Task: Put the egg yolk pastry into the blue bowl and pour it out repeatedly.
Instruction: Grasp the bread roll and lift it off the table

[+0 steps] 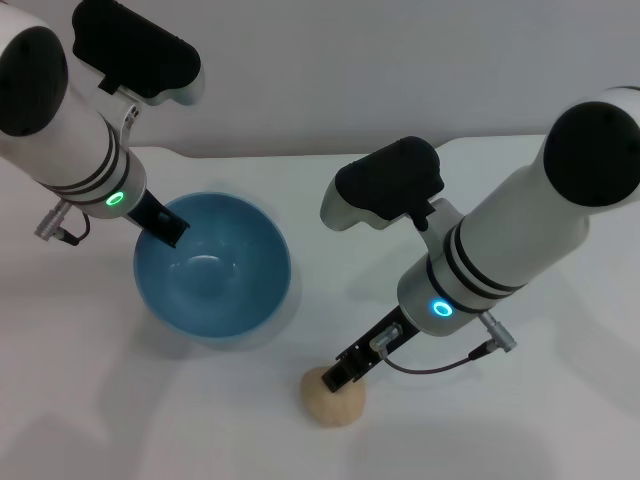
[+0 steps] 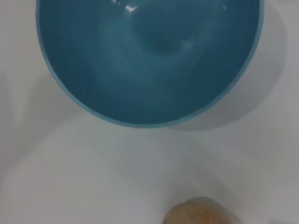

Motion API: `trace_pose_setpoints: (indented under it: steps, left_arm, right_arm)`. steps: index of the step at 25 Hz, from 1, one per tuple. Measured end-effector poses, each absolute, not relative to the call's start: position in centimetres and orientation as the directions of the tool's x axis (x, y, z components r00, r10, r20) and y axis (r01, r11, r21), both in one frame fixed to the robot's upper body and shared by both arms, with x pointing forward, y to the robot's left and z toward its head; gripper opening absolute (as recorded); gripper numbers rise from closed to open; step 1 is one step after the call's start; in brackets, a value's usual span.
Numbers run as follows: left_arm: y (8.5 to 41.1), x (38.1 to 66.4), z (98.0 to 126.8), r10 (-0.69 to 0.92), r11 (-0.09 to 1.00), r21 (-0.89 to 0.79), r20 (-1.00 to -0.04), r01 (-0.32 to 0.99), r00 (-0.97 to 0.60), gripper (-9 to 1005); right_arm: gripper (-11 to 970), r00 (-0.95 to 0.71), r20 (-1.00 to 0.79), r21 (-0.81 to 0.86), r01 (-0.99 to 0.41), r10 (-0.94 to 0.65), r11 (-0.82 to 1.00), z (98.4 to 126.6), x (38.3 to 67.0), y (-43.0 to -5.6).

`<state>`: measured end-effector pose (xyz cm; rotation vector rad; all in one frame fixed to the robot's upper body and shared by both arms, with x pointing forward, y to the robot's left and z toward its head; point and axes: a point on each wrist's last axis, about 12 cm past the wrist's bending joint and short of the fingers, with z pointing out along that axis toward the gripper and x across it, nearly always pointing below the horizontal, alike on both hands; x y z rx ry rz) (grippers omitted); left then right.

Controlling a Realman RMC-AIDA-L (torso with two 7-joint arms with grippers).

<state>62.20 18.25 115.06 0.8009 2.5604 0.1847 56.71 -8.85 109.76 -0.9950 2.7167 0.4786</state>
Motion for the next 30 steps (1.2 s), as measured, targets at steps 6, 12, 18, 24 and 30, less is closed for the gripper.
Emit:
trace_pose_setpoints:
  steps: [6,12,18,24,30]
  left_arm:
    - [18.3,62.2,115.0,0.568,0.823,0.254,-0.377,0.508,-0.732,-1]
    - [18.3,62.2,115.0,0.57,0.822,0.256,-0.38,0.509,-0.729,-1]
    - [18.2,62.2,115.0,0.573,0.82,0.257,-0.381,0.511,-0.726,-1]
    - [18.2,62.3,115.0,0.581,0.814,0.262,-0.38,0.519,-0.72,0]
    - [18.2,62.2,115.0,0.581,0.814,0.26,-0.379,0.519,-0.72,0]
  right_arm:
    - [549,-0.752,-0.309,0.259,-0.656,-0.583,0.709,109.3,56.5,-8.5]
    - [548,-0.759,-0.322,0.293,-0.649,-0.566,0.702,108.8,56.5,-8.4]
    - [548,-0.771,-0.305,0.29,-0.634,-0.559,0.717,108.3,56.6,-8.8]
    - [517,-0.775,-0.3,0.292,-0.63,-0.556,0.72,108.1,56.5,-8.9]
    - [380,-0.774,-0.302,0.292,-0.63,-0.556,0.719,108.1,56.6,-9.0]
